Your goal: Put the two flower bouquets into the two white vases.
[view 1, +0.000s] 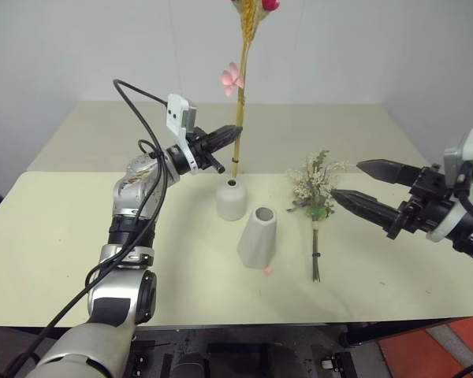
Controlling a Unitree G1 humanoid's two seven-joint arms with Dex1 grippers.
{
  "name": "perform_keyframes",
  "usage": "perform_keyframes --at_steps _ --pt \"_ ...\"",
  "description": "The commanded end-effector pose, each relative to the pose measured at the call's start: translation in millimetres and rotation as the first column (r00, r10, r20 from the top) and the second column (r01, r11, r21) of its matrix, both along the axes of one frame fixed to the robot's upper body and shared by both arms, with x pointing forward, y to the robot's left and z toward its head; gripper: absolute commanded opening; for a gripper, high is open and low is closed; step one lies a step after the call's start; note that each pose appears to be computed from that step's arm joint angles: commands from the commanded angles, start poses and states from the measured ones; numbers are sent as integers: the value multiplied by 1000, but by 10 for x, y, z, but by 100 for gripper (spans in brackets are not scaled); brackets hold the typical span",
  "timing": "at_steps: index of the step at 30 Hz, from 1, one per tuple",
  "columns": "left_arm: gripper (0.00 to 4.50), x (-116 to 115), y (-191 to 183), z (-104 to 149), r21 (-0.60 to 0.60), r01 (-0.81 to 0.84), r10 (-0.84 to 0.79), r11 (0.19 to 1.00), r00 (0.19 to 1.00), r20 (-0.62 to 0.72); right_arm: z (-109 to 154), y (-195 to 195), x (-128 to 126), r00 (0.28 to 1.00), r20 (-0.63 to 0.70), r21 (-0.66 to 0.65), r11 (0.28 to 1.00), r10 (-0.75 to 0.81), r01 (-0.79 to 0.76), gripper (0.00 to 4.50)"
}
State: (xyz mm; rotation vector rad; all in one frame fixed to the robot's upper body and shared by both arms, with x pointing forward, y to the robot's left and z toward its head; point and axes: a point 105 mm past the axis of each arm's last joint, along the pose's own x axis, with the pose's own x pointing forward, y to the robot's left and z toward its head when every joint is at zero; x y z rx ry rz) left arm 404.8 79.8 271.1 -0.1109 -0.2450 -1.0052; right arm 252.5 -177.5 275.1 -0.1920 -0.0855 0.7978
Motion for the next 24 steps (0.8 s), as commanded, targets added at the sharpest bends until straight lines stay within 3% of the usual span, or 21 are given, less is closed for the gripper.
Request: perform_keyframes --at_steps 1,24 --pt "1 -74 14 162 -9 11 -11 1000 998 59 103 25 -43 998 58 7 1000 11 -11 450" --pt "1 -62 14 32 11 4 -4 1000 1000 16 92 25 -43 998 55 8 1000 8 -8 450"
